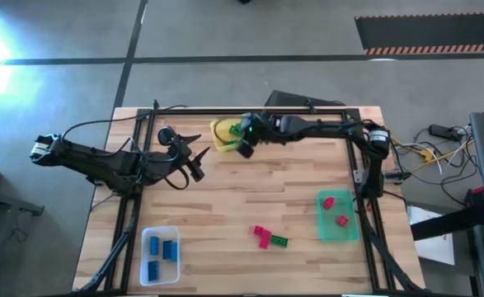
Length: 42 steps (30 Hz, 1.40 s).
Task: Sort & place blocks by color
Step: Put the green game piece into the yellow bin, then put the red game piece into the green bin
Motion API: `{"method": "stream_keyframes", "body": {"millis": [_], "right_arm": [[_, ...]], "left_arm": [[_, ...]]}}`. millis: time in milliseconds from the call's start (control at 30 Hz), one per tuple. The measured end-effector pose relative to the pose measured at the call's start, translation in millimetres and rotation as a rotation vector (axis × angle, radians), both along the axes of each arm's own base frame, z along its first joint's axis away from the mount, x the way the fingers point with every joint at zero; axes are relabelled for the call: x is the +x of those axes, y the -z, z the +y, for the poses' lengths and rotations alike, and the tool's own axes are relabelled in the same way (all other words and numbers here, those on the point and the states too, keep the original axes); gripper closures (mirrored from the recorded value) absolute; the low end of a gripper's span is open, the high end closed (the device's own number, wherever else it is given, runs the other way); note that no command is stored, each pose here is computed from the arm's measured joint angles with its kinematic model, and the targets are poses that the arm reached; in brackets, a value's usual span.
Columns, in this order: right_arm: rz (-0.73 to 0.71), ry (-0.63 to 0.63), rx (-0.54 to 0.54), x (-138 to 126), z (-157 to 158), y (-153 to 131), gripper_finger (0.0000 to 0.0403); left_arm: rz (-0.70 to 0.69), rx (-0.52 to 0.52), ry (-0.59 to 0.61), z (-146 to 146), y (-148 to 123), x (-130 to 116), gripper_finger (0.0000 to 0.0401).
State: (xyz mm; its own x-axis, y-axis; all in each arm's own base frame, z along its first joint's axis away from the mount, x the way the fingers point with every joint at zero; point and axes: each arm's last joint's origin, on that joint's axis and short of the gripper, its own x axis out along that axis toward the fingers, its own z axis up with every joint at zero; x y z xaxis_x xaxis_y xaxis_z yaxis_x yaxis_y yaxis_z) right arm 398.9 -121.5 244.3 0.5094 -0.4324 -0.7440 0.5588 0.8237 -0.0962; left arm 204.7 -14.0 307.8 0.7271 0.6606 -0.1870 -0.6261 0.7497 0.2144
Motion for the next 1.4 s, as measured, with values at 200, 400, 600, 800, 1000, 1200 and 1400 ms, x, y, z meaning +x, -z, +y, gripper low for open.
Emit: {"method": "stream_keyframes", "body": {"millis": [200,400,600,800,1000,1200,1400], "right_arm": [[-0.030,0.017,-0.001,6.5,-47.4,30.6,0.0323],[-0.032,0.080,0.012,5.7,-60.2,39.3,0.0259],[-0.045,0.082,0.014,2.4,-53.2,26.2,0.0168],[-0.033,0.051,0.063,-8.8,-18.0,-6.4,0.0147],[0.002,-0.062,0.190,-20.4,39.8,-31.1,0.0146],[0.037,-0.161,0.332,-25.5,98.5,-37.8,0.0154],[0.167,-0.184,0.426,-37.4,148.9,-31.7,0.0165]], "left_arm": [[0.007,0.007,0.001,0.0,0.0,0.0,0.0196],[0.007,0.007,0.001,0.0,0.0,0.0,0.0196],[0.007,0.007,0.001,0.0,0.0,0.0,0.0196],[0.006,0.007,0.001,0.0,0.0,0.0,0.0196],[0.004,0.005,0.000,0.0,0.0,0.0,0.0196],[0.004,0.004,0.000,0.0,0.0,0.0,0.0196],[-0.001,-0.002,0.003,-0.1,0.1,0.0,0.0196]]}}
